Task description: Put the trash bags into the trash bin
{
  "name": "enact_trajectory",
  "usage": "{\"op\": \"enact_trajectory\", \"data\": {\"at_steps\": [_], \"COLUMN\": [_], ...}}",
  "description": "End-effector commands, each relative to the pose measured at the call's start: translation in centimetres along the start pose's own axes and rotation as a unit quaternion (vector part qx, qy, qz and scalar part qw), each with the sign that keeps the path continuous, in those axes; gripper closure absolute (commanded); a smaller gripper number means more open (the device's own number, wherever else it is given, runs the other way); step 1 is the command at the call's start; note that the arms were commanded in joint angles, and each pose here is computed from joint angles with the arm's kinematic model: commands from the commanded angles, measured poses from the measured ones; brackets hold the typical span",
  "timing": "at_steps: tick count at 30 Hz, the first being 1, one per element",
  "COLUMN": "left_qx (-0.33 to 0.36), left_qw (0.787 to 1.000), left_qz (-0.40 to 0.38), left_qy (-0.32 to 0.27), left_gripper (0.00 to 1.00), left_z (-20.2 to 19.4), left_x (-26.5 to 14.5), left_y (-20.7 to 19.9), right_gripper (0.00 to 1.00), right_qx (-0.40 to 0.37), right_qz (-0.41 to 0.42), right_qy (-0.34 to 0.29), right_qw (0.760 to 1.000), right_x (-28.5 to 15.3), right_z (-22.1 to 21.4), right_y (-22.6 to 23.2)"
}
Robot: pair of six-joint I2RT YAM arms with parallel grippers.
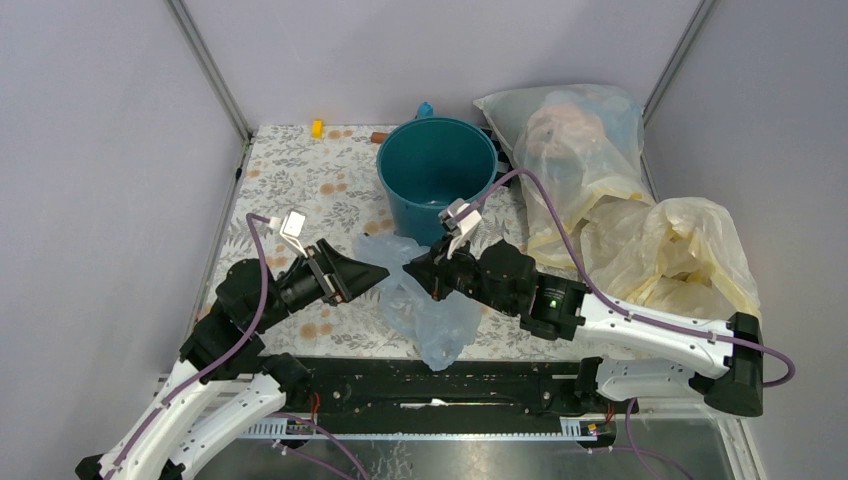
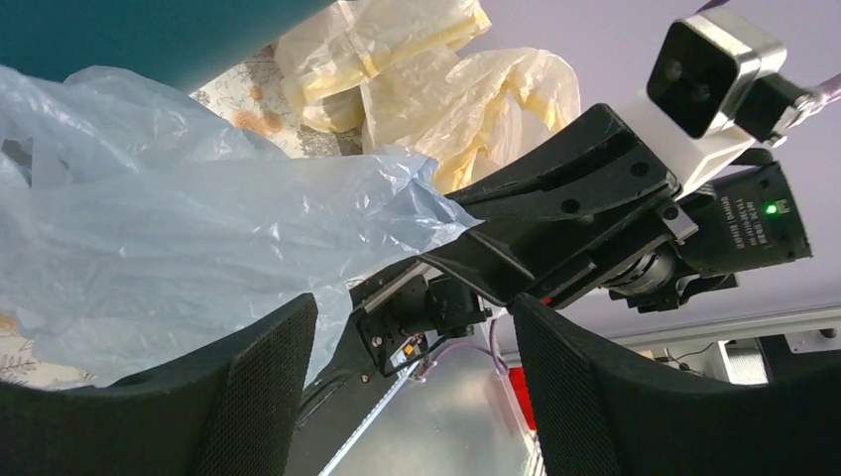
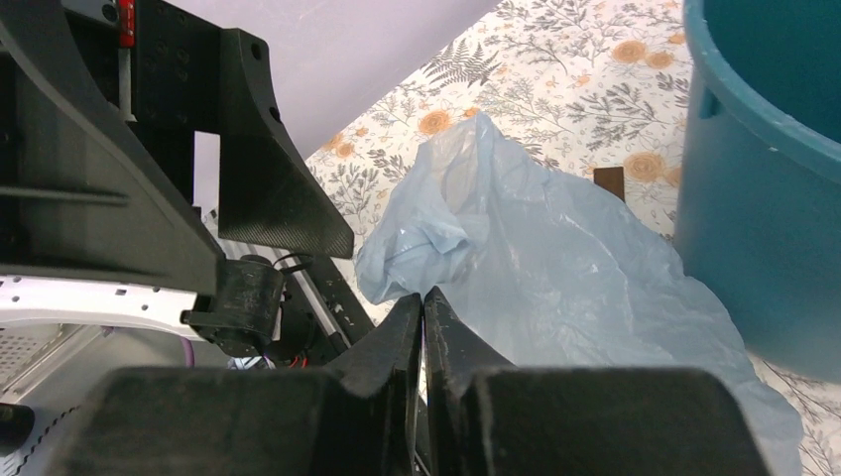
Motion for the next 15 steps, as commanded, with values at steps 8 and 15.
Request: {"op": "enact_trajectory", "data": {"at_steps": [8, 15], "left_qx": [0.044, -0.031], "left_qw": [0.998, 0.996], "left_qz": [0.047, 0.051], "left_qy": [-0.026, -0.059], "left_gripper": [0.2, 0.13], "left_z": [-0.1, 0.0], "left_x": [0.2, 0.7], "left_y": [2.5, 3.1], "right_gripper": [0.86, 0.71], "right_qx": [0.003, -0.007], "right_qz": [0.096, 0.142], "right_qy": [0.003, 0.058], "right_qw": [0.995, 0.988], "right_x": [2.2, 2.8], "right_z": [1.6, -0.5], "right_y": [4.0, 5.0]}}
Point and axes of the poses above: each gripper's point midway between its finger pads, its own x axis out along the fingers, its own y axis along the line the jaws close on, z = x × y, the point moved 4 cm from there along -x, back along the fingers, and after that the axes turned 8 degrees about x, right-handed, at the moved point
